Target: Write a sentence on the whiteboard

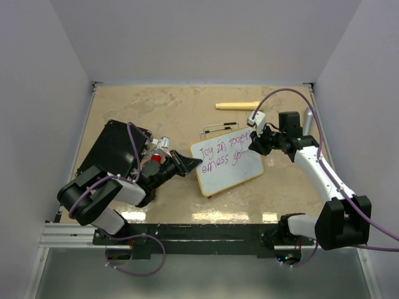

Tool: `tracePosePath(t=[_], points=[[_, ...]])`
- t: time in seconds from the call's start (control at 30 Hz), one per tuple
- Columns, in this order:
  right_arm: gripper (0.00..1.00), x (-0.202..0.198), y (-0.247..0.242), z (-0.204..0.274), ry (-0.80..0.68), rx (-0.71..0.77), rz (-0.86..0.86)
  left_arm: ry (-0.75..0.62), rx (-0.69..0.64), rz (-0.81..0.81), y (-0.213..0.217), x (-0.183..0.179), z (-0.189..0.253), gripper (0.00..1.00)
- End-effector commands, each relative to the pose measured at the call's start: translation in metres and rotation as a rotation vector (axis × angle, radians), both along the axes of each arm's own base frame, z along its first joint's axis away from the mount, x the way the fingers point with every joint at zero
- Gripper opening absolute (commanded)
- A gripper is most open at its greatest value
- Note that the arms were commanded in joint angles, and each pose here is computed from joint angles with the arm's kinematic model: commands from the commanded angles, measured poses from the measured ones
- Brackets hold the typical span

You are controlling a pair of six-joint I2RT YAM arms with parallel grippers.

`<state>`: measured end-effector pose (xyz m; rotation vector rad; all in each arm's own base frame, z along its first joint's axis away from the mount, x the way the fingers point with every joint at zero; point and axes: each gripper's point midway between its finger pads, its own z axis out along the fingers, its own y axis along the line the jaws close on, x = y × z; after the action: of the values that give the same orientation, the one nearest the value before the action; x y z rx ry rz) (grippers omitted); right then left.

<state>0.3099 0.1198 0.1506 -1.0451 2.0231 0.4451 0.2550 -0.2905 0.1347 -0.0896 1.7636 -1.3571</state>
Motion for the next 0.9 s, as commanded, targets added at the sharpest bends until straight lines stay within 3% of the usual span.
tracePosePath(t=[0.0, 0.43, 0.87], points=[[0.0, 0.009, -0.008, 0.007, -0.054, -0.031, -0.037, -0.148, -0.07, -0.031, -0.004, -0.004, 0.036, 0.0], [0.0, -0.014, 0.006, 0.0, 0.01, -0.001, 0.105, -0.147, -0.071, -0.033, -0.004, -0.004, 0.035, 0.0], [0.0, 0.009, 0.01, 0.024, -0.065, 0.051, 0.034, -0.147, -0.069, -0.033, -0.004, -0.004, 0.034, 0.0]])
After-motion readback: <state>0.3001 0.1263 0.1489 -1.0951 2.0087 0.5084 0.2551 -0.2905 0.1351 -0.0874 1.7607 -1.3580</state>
